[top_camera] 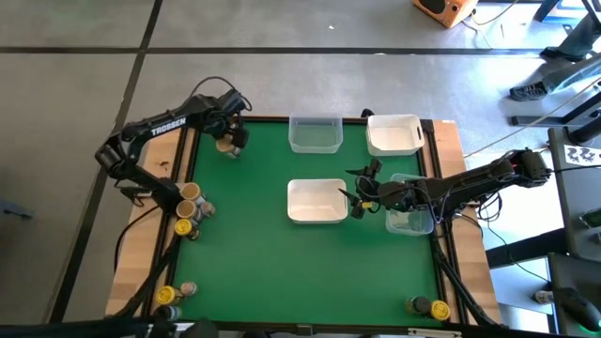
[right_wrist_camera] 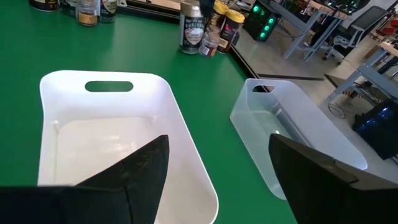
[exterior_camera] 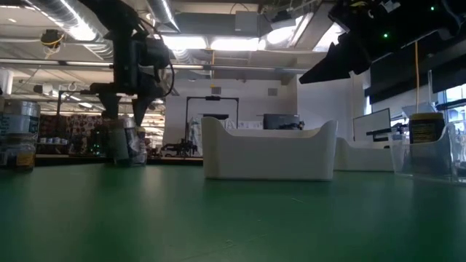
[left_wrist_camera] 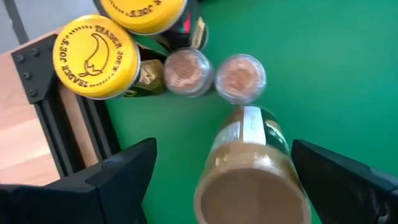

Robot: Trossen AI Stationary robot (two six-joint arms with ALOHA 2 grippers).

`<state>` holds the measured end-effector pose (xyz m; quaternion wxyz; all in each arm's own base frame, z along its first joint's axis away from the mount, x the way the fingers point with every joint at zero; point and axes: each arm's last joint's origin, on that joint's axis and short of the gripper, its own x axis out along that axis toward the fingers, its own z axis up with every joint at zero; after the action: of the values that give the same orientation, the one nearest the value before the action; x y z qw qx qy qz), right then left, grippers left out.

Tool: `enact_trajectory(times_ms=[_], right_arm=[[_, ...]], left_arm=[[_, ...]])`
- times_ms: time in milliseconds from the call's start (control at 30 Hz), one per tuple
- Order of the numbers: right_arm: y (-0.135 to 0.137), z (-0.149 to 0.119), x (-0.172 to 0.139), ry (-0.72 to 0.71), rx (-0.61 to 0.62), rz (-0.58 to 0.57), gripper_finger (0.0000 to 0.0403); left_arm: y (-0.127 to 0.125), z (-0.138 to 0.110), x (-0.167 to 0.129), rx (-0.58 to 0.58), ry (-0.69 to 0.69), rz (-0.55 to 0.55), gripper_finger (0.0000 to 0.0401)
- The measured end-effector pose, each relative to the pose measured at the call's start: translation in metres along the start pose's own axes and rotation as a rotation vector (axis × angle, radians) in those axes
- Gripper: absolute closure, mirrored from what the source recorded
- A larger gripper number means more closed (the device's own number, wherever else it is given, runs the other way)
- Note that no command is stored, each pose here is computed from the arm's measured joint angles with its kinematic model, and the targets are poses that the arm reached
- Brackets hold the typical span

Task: Sort spices by type
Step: Put the golden seasoning bottle into the top transparent bin

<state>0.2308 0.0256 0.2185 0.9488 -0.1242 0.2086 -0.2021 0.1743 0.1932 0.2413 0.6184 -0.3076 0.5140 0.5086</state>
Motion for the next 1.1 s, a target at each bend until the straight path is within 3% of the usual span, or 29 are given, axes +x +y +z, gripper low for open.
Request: enact_trajectory(times_ms=[567, 833, 1100], right_arm=[[0.0, 0.0, 0.0, -0.003, 0.002, 0.0, 0.0127], [0.0, 0.0, 0.0, -0.003, 0.002, 0.008, 0.0127], [0.0, 0.0, 0.0, -0.004, 0.003, 0.008, 0.0127]], left_arm=[[0.0, -0.004, -0.008, 0.029, -0.015, -0.023, 0.0031], [0.0, -0.017, 0.012, 0.003, 0.038, -0.033, 0.0031], [-0.005, -0.017, 0.025, 0.004, 0.003, -0.078, 0.0038]])
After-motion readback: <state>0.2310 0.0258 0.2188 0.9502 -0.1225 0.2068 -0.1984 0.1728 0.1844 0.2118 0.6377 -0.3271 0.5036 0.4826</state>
